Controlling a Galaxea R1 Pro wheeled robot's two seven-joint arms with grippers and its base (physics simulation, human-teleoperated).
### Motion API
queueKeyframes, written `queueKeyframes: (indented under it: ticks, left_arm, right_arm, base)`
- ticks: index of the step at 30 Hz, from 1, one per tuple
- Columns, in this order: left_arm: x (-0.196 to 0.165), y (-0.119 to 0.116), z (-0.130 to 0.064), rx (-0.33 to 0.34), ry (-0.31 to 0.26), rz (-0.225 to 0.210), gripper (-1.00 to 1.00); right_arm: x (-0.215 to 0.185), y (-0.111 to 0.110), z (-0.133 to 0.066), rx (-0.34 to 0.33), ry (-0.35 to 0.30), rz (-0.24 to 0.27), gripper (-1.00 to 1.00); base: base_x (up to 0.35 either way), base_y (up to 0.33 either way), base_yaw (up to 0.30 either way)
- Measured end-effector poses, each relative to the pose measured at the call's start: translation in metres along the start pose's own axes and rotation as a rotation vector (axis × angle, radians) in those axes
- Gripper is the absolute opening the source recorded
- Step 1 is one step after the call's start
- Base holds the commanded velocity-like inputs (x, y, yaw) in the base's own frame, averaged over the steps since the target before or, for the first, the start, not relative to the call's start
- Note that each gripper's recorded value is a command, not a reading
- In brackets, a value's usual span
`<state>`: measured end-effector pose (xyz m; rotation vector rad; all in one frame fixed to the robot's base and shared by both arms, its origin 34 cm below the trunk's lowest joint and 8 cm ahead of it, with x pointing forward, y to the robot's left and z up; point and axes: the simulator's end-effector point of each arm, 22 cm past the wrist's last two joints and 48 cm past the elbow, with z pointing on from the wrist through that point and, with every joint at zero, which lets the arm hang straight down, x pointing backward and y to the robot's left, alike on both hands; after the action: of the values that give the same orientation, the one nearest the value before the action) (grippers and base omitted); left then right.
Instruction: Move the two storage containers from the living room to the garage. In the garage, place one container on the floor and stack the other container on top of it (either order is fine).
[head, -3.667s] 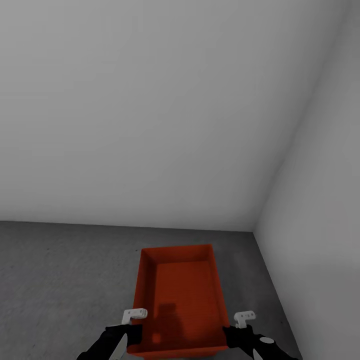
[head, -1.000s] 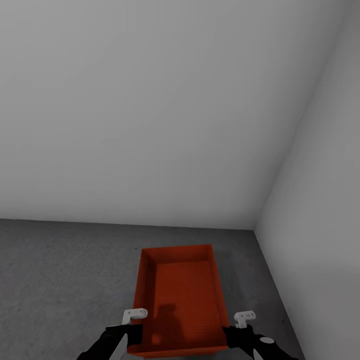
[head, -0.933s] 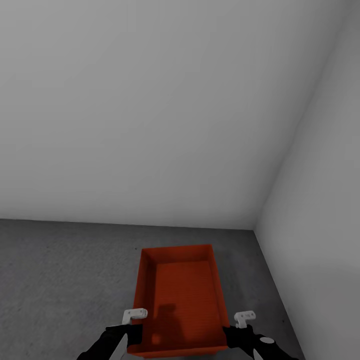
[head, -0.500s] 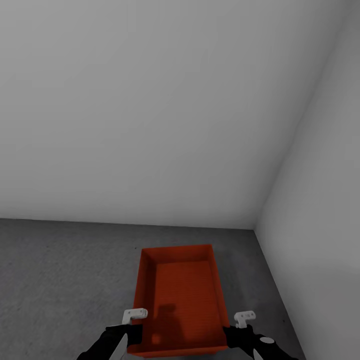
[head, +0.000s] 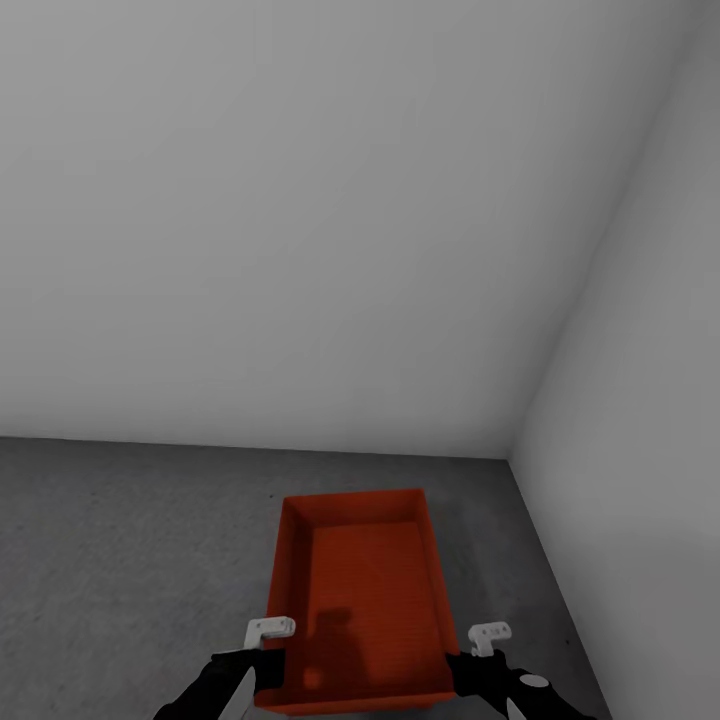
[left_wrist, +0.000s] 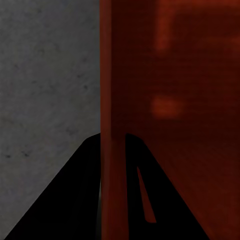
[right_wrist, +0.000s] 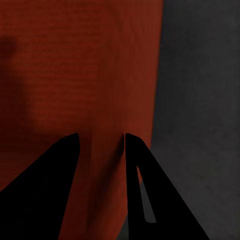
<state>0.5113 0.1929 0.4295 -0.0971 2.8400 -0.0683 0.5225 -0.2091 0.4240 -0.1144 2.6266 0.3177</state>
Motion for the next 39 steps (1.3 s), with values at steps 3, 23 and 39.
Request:
queueKeyframes:
  ticks: [3,23,39]
  left_arm:
    - [0.0,0.0,0.0,0.0,-0.001,0.0,-1.0]
    - [0.002,0.0,0.005,0.0,-0.001,0.0,-1.0]
    - [0.003,0.001,0.012,-0.006,0.003,0.006,-1.0]
  right_arm:
    - [0.0,0.0,0.0,0.0,-0.001,0.0,-1.0]
    - [0.003,-0.001,0.005,0.0,-0.001,0.0,-1.0]
    - [0.009,-0.003,0.012,-0.003,0.0,0.005,-1.0]
  base:
    - [0.0,0.0,0.0]
    - [0.0,0.0,0.0]
    - [0.0,0.0,0.0]
